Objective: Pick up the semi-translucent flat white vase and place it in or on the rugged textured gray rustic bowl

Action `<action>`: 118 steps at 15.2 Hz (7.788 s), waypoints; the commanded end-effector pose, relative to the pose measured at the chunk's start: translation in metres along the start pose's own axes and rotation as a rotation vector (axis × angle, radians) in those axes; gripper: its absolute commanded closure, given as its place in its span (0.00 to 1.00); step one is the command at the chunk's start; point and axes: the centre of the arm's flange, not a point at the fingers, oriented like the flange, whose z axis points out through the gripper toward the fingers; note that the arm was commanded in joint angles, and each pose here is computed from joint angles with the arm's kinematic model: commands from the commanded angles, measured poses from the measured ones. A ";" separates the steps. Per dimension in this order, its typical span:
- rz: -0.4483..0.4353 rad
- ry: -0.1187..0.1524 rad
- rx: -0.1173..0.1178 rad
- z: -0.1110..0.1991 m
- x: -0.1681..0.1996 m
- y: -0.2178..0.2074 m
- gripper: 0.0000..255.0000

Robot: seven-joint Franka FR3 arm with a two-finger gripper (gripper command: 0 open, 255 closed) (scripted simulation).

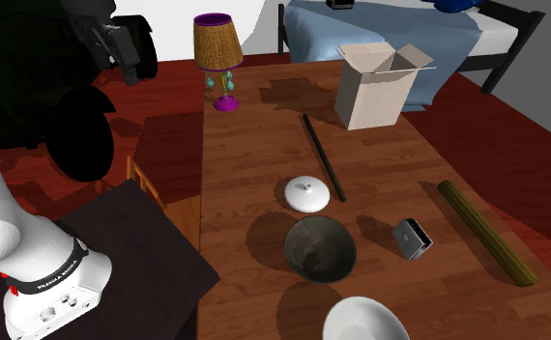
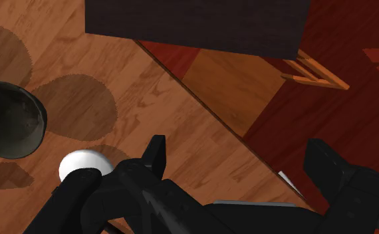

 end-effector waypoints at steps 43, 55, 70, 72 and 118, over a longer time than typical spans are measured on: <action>0.026 -0.006 -0.050 0.321 0.300 0.332 0.00; 0.027 -0.006 -0.050 0.363 0.302 0.337 0.00; 0.027 -0.006 -0.050 0.358 0.302 0.337 1.00; 0.027 -0.006 -0.050 0.348 0.302 0.336 1.00; 0.027 -0.006 -0.050 0.146 0.132 0.445 1.00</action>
